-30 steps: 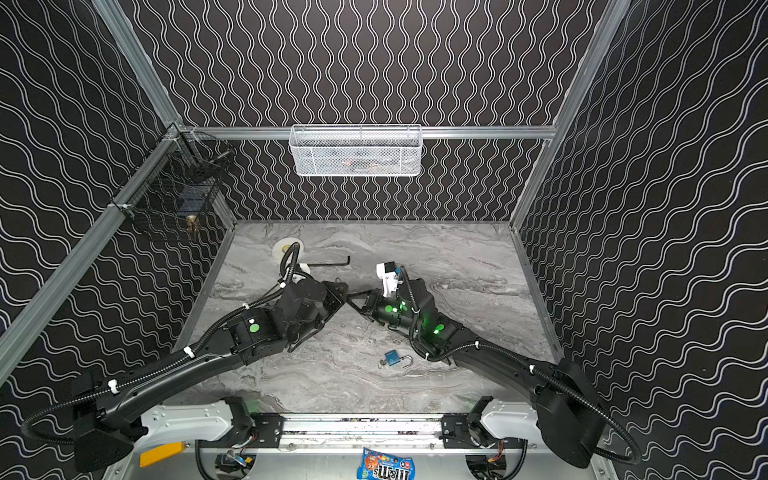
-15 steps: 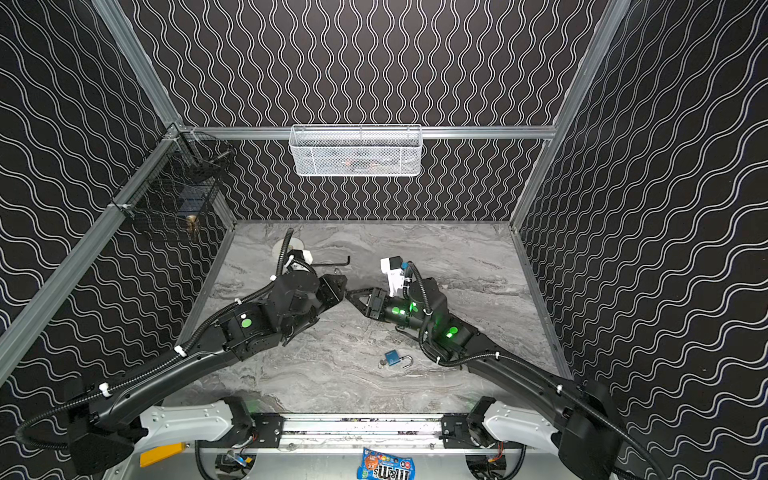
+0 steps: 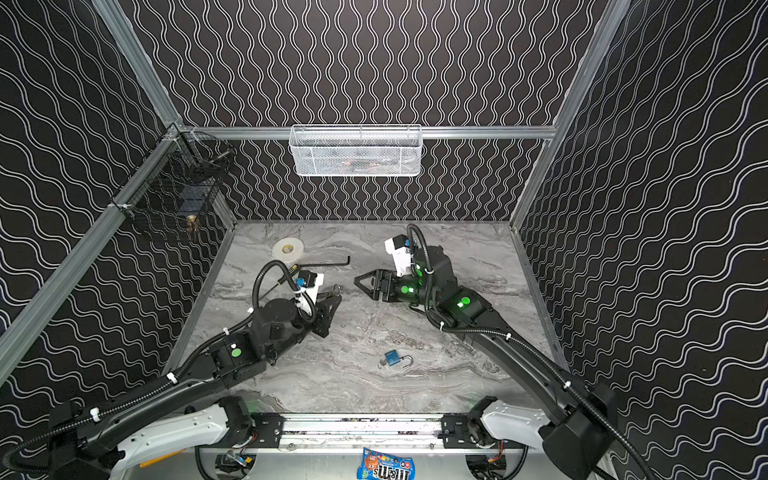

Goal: Unlock with the key
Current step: 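Open the right gripper and draw the right arm back from the padlock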

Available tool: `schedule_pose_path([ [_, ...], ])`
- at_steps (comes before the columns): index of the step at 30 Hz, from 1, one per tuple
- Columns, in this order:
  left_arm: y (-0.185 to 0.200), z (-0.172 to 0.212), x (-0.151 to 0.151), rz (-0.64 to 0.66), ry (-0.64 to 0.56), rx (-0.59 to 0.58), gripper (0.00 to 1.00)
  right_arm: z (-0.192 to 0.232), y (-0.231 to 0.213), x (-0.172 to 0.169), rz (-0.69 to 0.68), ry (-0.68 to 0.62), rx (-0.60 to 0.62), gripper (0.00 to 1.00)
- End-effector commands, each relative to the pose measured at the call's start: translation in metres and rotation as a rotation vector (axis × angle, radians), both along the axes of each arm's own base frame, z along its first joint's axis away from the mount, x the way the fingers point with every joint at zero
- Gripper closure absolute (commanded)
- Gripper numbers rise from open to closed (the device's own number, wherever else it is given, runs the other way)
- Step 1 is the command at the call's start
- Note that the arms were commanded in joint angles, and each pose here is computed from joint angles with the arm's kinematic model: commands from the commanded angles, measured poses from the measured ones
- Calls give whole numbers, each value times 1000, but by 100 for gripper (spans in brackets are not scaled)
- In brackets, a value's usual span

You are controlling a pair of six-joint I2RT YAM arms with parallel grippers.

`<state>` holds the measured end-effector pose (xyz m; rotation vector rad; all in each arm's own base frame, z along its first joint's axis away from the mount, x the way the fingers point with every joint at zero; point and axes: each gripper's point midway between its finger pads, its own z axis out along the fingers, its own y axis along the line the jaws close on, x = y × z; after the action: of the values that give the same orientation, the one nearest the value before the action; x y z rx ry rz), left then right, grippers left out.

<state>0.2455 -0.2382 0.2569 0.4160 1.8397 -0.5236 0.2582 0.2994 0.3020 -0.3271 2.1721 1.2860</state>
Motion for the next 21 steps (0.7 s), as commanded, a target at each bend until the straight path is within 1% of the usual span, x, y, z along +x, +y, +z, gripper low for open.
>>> schedule_pose_path([
  [1, -9, 26, -2, -76, -189, -5, 100, -22, 1, -9, 77, 37, -109, 26],
  [3, -13, 26, -6, -118, -219, -4, 100, -22, 5, -8, 93, 41, -125, 25],
  [7, -17, 25, -8, -142, -239, 2, 100, -22, 14, -7, 115, 30, -178, 24],
  [9, -18, 23, -7, -141, -234, 11, 100, -24, 17, -4, 114, 28, -213, 24],
  [14, -18, 20, -7, -144, -234, 13, 100, -26, 25, 0, 120, 21, -240, 23],
  [18, -15, 19, -6, -125, -238, 9, 100, -33, 25, 8, 84, 2, -318, 22],
  [21, -15, 17, -8, -133, -235, 4, 100, -39, 24, 12, 76, 10, -349, 22],
])
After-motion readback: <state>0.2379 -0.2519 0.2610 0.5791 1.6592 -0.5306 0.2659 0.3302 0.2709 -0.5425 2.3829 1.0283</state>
